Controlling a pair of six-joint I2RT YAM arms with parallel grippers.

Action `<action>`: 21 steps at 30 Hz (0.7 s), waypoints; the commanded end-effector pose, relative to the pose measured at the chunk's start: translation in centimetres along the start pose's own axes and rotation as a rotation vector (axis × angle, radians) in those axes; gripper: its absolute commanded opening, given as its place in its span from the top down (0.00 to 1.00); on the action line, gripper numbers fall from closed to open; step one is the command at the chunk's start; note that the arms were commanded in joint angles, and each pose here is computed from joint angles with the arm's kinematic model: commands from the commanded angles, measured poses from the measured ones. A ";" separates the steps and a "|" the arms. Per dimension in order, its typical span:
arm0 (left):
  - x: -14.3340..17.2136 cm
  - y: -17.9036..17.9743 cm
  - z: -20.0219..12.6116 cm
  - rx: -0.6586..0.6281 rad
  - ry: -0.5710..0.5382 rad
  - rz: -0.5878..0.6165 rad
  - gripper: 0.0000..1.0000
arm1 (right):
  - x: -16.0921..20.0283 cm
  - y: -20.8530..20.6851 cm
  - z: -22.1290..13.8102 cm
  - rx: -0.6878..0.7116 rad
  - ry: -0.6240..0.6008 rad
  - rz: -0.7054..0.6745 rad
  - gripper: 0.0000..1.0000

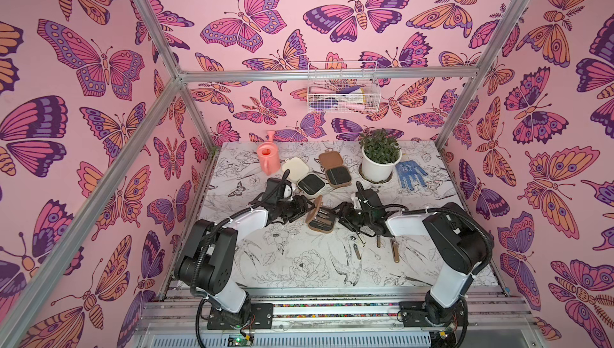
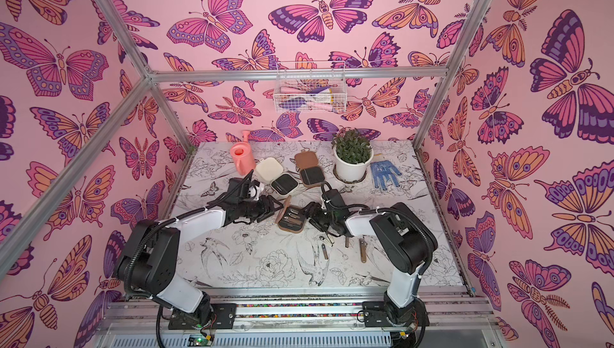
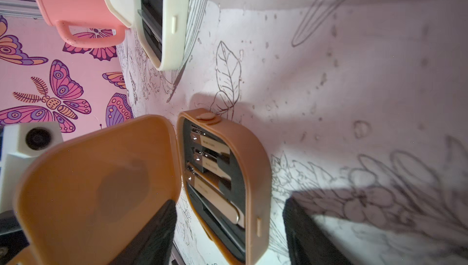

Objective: Organize nail clipper sets
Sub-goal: Close the storage box at the center of the board.

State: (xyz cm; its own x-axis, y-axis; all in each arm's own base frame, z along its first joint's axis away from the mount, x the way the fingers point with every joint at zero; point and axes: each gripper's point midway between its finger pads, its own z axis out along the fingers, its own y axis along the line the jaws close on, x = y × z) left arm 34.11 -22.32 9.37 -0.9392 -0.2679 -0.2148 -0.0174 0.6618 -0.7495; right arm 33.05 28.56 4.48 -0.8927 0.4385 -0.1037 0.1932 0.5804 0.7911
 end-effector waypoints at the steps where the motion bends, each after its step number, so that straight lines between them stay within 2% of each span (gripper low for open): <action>1: -0.3 -0.1 0.8 -0.022 -0.002 0.018 0.37 | -1.2 -0.2 -1.8 0.043 -0.089 -0.008 0.30; 9: 1.8 2.3 2.6 -0.177 0.068 0.073 0.33 | -2.2 1.9 -5.2 0.069 -0.160 -0.120 0.26; 13: 2.1 3.7 2.8 -0.266 0.082 0.101 0.30 | -2.1 2.4 -5.2 0.058 -0.149 -0.136 0.24; 17: 2.2 3.8 3.4 -0.282 0.099 0.121 0.28 | -2.0 2.4 -4.8 0.056 -0.132 -0.142 0.23; 21: 2.4 3.6 4.0 -0.293 0.111 0.142 0.17 | -1.7 1.8 -3.7 0.076 -0.096 -0.140 0.21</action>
State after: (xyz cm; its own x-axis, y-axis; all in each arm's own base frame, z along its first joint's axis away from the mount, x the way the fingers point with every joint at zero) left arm 33.40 -23.32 4.31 -0.9661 -0.1265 -0.2249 0.0160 0.8404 -0.5417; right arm 32.94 25.98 8.79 -0.8605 0.4285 -0.2754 0.1029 0.6758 0.7299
